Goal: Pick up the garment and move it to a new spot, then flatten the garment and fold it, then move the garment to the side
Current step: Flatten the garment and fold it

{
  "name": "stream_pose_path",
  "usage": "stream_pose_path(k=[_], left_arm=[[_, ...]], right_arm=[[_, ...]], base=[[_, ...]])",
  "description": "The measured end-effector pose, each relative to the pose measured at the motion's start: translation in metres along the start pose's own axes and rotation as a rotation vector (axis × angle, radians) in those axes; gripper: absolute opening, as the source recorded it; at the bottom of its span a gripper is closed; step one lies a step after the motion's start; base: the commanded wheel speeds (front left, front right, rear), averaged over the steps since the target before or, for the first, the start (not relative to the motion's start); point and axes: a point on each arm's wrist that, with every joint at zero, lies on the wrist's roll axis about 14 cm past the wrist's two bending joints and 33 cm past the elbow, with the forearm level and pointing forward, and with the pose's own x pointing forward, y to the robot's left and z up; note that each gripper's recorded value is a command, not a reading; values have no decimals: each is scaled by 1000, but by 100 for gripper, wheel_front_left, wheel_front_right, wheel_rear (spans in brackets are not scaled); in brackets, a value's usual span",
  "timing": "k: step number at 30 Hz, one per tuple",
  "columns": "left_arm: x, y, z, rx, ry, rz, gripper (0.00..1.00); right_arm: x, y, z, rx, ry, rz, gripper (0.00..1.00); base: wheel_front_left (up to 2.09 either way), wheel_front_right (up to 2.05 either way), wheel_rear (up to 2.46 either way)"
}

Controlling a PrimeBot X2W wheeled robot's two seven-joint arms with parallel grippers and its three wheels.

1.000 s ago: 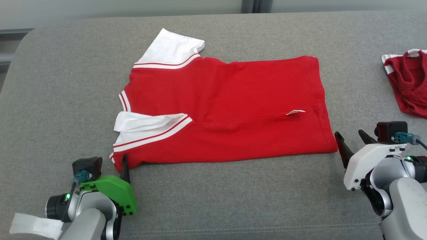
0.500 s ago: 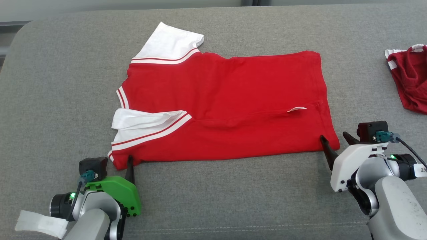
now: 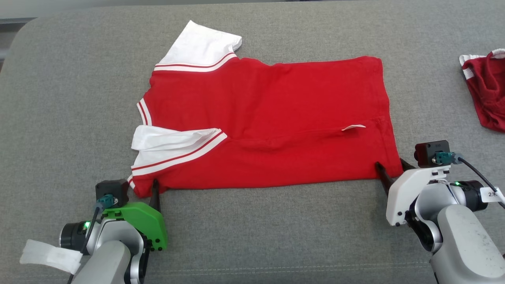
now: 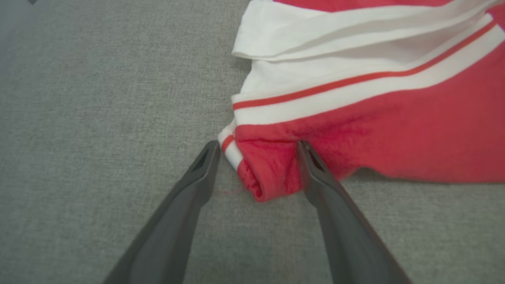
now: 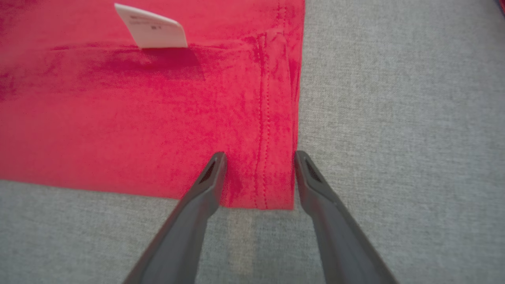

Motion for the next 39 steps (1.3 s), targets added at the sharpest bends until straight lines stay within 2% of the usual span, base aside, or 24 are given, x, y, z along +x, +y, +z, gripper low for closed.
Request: stream_pose_path(k=[1,3,4,5,6,7,17,31,39], left_arm=[[0,0,0,1,1,0,99],[1,0,-1,2,4,-1,67],[1,-1,-1,4,4,-2,46],[1,-1,-1,4,5,-2,33],[1,-1,-1,5,5,-2,2],[1,-1,-1,7,5,-2,0],[-12,0,-2,0,-7,-2,0],[-55,-3,-22,-12,33,-22,0],[-70,-8,-34,-20,60,-32,0]], right_arm=[[0,1,-1,-1,2,2,26],[1,1,-2,-2,5,4,0],[1,1,-2,-4,7,5,0],[1,1,-2,-6,8,5,0],[0,1,-2,-6,6,5,0],[0,1,-1,-7,1,4,0],[-22,-8,11,38,-99,-18,0],[-71,-18,-16,106,-90,-48,0],[-81,-10,-31,123,-61,-37,2]], base=[[0,0,0],[0,0,0],[0,0,0],[0,0,0],[0,0,0],[0,0,0],[0,0,0],[0,0,0],[0,0,0]])
